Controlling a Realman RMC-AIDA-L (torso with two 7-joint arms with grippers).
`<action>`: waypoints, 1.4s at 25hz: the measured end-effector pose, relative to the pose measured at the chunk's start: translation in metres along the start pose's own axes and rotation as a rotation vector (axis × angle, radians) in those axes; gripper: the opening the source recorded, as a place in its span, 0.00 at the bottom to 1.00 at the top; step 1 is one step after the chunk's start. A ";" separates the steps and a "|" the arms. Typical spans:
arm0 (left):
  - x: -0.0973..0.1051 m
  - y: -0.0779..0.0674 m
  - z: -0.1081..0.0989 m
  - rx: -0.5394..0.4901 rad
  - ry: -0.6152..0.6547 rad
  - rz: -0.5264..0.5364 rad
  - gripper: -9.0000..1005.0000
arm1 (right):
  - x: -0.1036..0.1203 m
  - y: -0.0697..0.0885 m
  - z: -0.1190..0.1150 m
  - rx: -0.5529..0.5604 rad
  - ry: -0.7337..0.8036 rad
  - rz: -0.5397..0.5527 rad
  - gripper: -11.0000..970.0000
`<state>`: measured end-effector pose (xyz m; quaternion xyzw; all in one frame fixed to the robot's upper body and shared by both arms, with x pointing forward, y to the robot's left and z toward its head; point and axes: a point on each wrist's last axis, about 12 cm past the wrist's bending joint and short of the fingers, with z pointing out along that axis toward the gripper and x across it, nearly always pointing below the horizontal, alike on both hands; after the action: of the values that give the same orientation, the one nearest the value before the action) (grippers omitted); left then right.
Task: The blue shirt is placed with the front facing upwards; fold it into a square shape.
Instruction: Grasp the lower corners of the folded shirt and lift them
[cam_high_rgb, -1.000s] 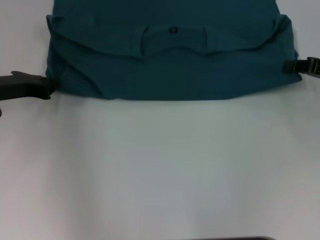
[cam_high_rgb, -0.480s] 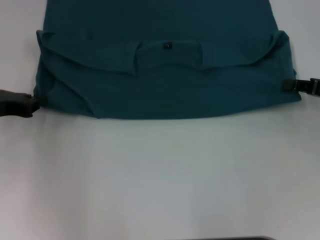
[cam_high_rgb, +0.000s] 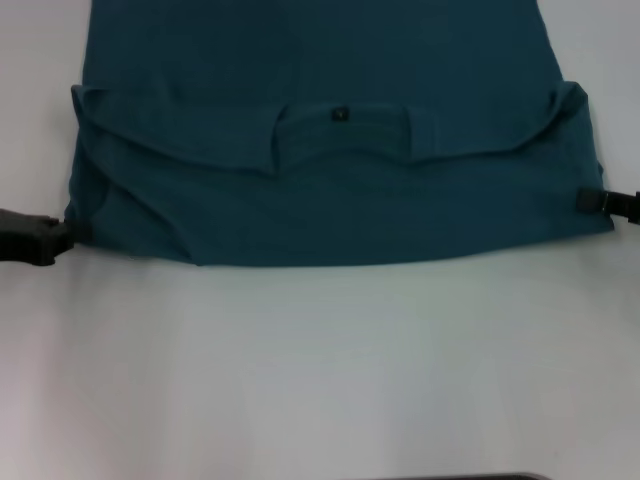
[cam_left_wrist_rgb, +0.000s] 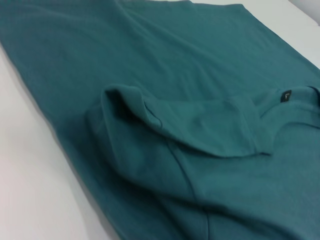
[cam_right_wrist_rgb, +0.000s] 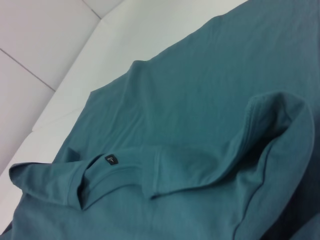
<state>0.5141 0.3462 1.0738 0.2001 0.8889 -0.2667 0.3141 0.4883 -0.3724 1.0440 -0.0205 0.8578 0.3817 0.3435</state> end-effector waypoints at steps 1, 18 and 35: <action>0.002 0.000 -0.001 0.006 0.005 -0.004 0.01 | 0.002 0.000 -0.001 0.001 0.000 -0.002 0.06; 0.022 0.004 -0.018 0.033 0.041 -0.010 0.01 | 0.012 -0.003 -0.011 0.005 -0.039 0.022 0.06; 0.019 0.010 -0.027 0.027 -0.005 -0.015 0.01 | 0.028 0.003 -0.014 -0.049 -0.017 0.007 0.06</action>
<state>0.4934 0.3732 1.0756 0.1969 0.8859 -0.2814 0.3117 0.4580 -0.3734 1.0359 -0.0226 0.8453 0.4039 0.3491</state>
